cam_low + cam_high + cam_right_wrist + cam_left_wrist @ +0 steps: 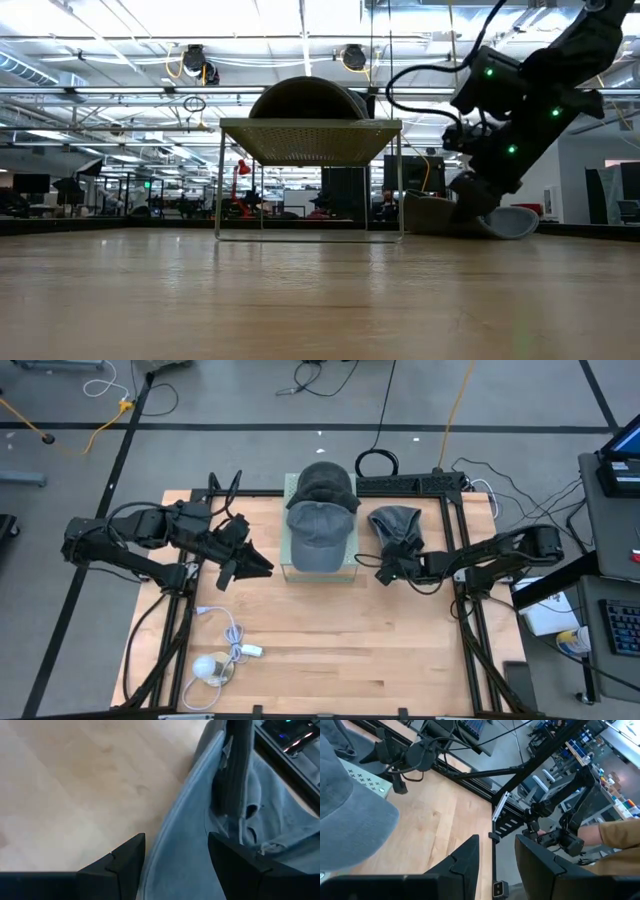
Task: Pick & Place hat
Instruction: Stack the gray cap on top of the gray cap on the shelf
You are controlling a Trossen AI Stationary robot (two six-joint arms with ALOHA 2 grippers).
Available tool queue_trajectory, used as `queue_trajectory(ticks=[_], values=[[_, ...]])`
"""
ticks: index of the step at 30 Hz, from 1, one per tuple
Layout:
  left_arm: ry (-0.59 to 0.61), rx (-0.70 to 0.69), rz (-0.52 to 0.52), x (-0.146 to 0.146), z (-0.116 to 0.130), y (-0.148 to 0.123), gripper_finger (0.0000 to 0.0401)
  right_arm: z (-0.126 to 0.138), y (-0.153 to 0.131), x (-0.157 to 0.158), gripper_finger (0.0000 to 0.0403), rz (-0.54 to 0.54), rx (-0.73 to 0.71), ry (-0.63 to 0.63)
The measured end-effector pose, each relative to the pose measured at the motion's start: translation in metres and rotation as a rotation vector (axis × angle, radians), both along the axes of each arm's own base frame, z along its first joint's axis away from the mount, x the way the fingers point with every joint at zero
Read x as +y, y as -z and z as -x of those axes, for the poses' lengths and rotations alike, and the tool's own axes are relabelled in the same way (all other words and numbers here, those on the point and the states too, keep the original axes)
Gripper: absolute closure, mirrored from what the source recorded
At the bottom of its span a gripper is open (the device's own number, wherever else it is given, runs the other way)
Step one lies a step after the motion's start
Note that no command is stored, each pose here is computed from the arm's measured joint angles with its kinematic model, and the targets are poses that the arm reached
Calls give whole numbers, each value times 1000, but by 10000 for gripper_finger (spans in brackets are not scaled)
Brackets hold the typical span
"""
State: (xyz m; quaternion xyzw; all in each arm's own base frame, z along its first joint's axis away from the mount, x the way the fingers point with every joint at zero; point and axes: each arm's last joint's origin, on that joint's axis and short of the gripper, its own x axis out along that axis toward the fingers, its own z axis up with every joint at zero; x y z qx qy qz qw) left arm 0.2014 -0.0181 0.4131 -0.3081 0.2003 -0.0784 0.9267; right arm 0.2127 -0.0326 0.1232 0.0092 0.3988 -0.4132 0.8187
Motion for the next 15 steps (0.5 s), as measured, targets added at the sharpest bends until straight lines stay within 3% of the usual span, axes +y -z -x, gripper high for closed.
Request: queue_trajectory(ticks=[6, 15], values=[[7, 1, 7, 1, 0, 0, 274, 0, 4, -4, 222, -23, 12, 16], [12, 0, 6, 1, 0, 0, 274, 5, 6, -6, 380, -50, -4, 116]])
